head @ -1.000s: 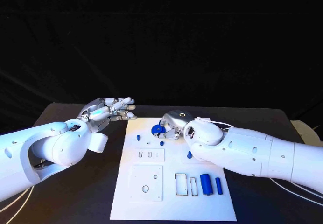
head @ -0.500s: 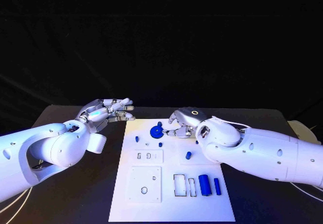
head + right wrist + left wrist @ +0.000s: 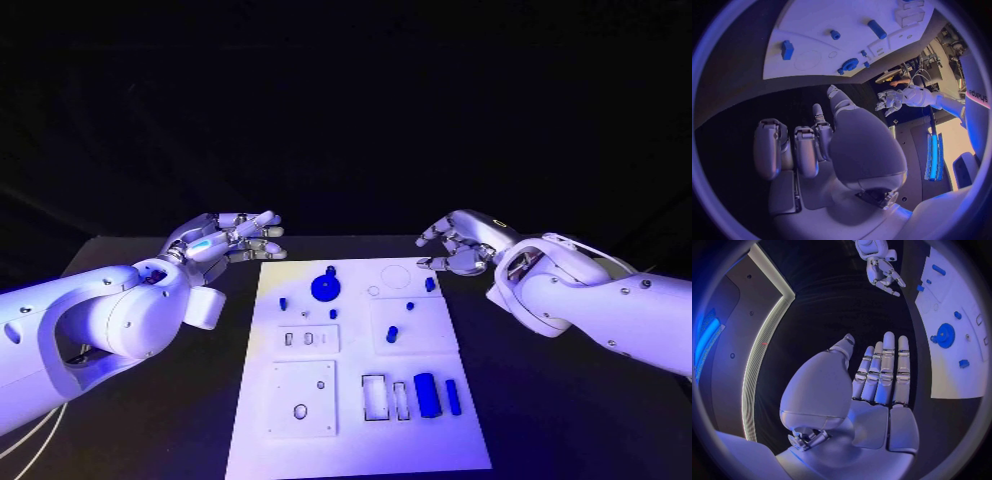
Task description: Assemble the parts on the task board
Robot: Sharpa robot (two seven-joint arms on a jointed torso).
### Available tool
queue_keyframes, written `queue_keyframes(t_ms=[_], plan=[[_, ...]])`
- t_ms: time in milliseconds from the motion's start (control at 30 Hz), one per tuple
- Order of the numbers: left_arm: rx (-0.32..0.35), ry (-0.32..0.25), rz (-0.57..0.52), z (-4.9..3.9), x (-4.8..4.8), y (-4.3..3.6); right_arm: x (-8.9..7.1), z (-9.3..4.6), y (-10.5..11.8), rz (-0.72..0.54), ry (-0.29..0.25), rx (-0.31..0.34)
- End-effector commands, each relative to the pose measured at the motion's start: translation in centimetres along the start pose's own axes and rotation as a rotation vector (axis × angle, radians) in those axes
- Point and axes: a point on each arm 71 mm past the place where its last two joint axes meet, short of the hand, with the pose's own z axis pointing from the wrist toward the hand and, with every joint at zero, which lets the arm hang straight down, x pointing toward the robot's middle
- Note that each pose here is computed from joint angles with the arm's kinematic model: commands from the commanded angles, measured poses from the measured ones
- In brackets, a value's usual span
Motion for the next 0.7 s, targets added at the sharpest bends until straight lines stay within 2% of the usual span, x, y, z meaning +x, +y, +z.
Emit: queue_keyframes(t_ms=[33,300,700], plan=[[0.006,0.021,-0.006,0.17,0.28,-0.03,0.2,-0.5,-1.5,0.122,0.044,-0.009],[0.005,0.027,-0.008,0.35,0.4,0.08,1.1,-0.9,-4.2,0.094,0.075,0.04],[0.004,0.024,-0.006,0.39,0.27,0.12,3.4,-0.4,-5.2,0.073,0.157,0.068]])
